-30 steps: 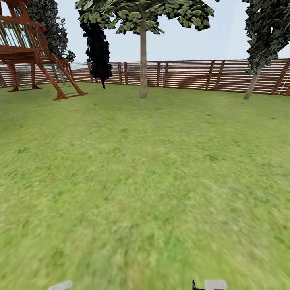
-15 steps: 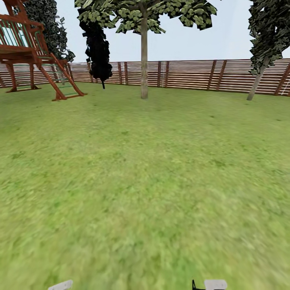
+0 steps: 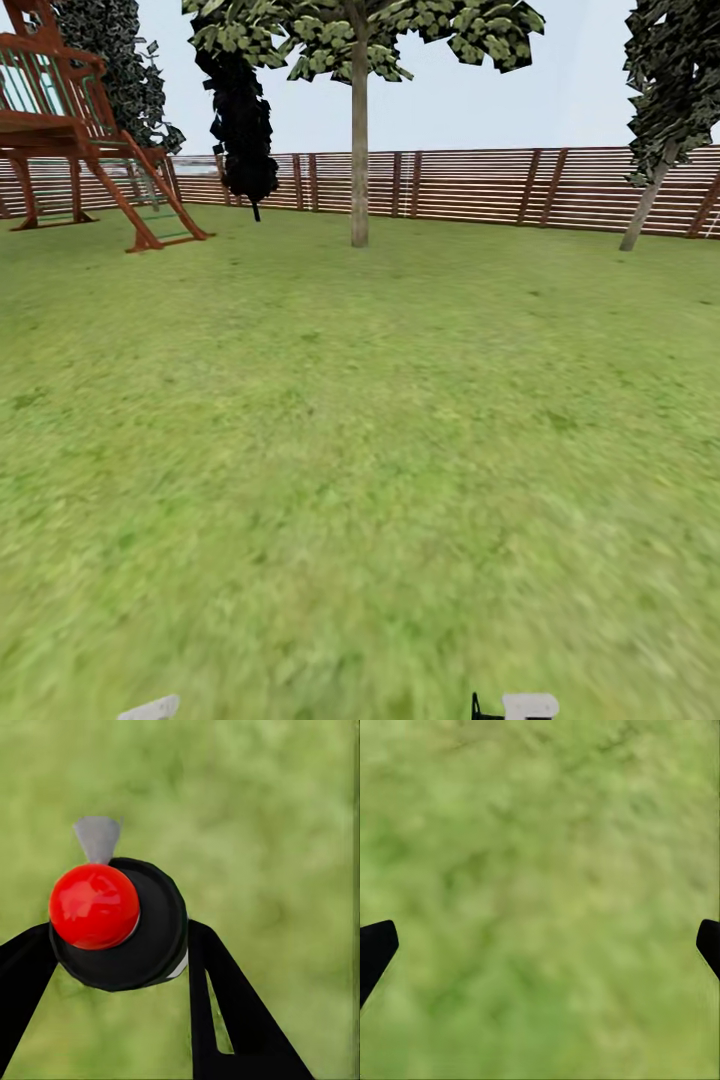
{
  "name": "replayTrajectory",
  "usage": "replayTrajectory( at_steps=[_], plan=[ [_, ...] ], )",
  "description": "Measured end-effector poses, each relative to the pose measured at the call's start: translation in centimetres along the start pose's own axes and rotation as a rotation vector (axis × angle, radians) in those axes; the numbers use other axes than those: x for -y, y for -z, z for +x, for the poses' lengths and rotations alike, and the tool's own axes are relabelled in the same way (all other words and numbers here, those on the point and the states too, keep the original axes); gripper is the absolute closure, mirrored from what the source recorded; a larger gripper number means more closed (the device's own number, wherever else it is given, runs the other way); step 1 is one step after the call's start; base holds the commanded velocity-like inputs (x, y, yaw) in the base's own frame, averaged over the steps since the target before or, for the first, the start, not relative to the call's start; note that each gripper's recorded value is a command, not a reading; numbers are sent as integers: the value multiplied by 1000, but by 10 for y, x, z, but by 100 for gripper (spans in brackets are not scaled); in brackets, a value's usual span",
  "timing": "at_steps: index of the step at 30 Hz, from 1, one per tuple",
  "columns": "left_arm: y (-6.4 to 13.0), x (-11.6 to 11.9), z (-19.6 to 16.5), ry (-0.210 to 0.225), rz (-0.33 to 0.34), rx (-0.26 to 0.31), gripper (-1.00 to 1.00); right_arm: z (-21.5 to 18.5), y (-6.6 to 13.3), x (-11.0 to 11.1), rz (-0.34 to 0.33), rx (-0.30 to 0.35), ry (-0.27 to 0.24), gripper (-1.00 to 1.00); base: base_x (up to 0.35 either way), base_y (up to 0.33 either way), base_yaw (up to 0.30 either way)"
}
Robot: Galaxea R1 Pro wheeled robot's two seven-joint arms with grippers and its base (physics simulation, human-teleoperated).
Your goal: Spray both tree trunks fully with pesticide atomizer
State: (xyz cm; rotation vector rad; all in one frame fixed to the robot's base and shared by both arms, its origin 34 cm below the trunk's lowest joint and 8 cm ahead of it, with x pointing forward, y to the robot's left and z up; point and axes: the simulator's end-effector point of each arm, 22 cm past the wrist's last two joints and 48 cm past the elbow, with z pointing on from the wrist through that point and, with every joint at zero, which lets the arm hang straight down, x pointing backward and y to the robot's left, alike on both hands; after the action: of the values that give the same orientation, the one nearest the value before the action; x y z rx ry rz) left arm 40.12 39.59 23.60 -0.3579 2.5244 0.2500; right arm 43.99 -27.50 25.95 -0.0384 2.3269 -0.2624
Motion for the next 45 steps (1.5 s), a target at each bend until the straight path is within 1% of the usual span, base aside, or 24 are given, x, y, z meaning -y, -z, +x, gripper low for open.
replayTrajectory(
  at_steps=[4,15,18,21,27,45],
  plan=[
    [0,1,0,0,1,0,100,0,0,-3,-15,1,11,-100,339,0,0],
    [0,1,0,0,1,0,100,-1,0,-1,-7,3,8,-100,339,0,0],
    [0,1,0,0,1,0,100,-1,0,-1,-8,5,8,-100,339,0,-130],
    [1,6,1,-2,8,0,100,-2,0,0,-8,6,8,-100,339,0,-166],
    [0,0,-1,3,-1,1,100,-2,-1,2,-3,6,6,-100,339,0,-17],
    [0,-1,-2,3,-2,3,100,-2,-1,2,-4,7,7,-100,339,0,0]
  ],
)
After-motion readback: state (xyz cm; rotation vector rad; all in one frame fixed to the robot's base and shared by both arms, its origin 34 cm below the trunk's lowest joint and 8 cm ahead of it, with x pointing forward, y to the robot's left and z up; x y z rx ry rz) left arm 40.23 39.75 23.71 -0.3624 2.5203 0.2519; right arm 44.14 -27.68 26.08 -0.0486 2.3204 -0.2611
